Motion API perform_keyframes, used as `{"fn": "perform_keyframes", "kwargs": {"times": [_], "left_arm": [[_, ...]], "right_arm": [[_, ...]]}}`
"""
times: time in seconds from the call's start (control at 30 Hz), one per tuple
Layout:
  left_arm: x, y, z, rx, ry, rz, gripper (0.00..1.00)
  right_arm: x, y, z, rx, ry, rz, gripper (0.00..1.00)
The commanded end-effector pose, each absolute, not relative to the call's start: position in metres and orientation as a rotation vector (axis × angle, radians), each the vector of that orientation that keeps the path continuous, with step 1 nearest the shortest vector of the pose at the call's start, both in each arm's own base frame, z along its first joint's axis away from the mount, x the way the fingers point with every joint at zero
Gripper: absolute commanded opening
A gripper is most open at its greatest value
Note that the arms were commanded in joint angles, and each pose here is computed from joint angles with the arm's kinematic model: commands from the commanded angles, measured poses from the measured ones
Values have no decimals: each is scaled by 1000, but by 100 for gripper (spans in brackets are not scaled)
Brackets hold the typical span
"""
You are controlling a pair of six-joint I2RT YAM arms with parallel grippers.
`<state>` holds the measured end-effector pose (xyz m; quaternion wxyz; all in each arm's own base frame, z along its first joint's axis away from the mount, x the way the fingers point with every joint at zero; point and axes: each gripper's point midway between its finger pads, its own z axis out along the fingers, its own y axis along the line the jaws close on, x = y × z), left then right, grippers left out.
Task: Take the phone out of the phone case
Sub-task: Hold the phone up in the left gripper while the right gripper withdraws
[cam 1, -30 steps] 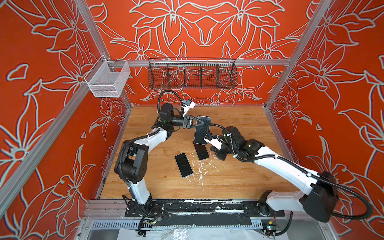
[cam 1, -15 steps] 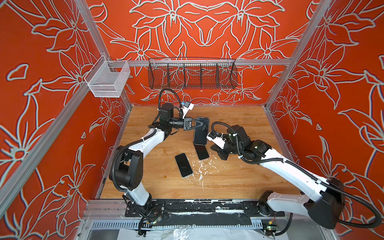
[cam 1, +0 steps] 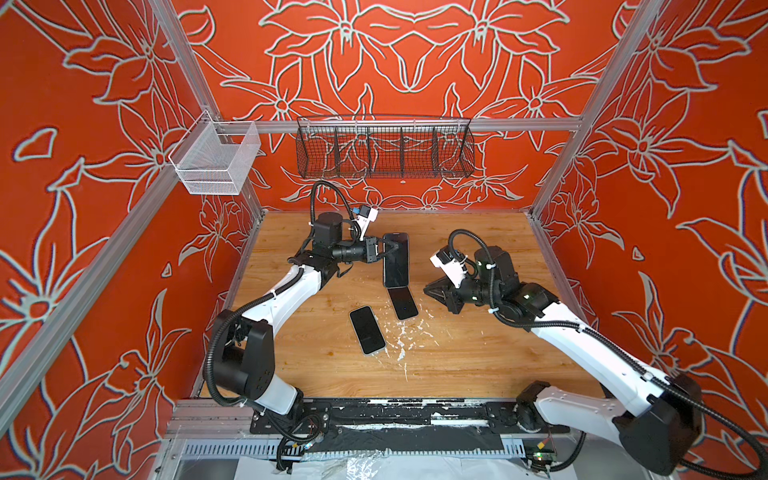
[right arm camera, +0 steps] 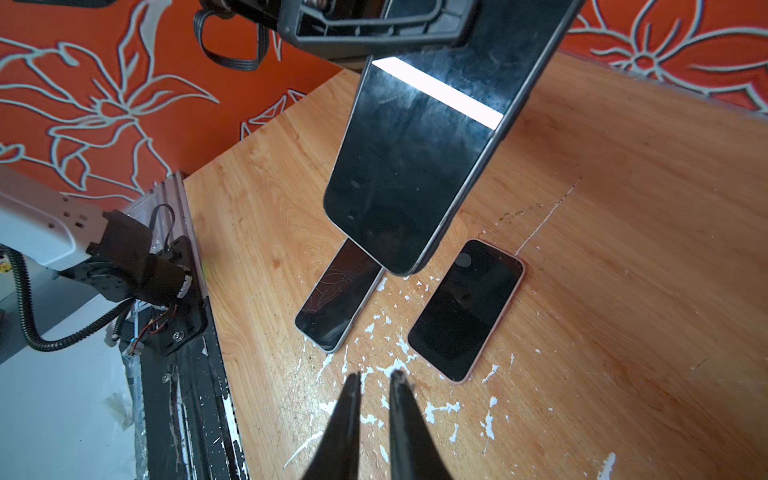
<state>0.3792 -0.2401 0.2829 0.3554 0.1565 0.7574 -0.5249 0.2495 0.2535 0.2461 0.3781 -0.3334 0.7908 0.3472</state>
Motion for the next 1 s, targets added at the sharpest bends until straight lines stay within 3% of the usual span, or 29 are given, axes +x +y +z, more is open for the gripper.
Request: {"fn": "perform_keyframes", "kwargs": {"times": [0.0,0.13,0.43,0.5,0.53,0.8,0.97], "left_arm": [[384,-231,299,320,1929,-1291,0],[391,-220,290,209,1984,-1213,0],[400,-194,275,-59,2069,-1086,0],[402,-188,276,-109,2076,-1059,0],[404,-185,277,-124,2074,-1038,0],[418,-178,299,-170,2013,-1050,0],[428,-171,299,-286,1944,-1279,0]], "right_arm": [[245,257,268,-749,1967,1016,22],[242,253,270,-667,1958,1053,30],[226,242,273,-530,1885,1149,67],[226,239,273,-496,1878,1160,81],[226,239,274,-490,1867,1166,97],[242,248,273,-393,1891,1229,98],[260,266,269,-256,1902,1399,98]]}}
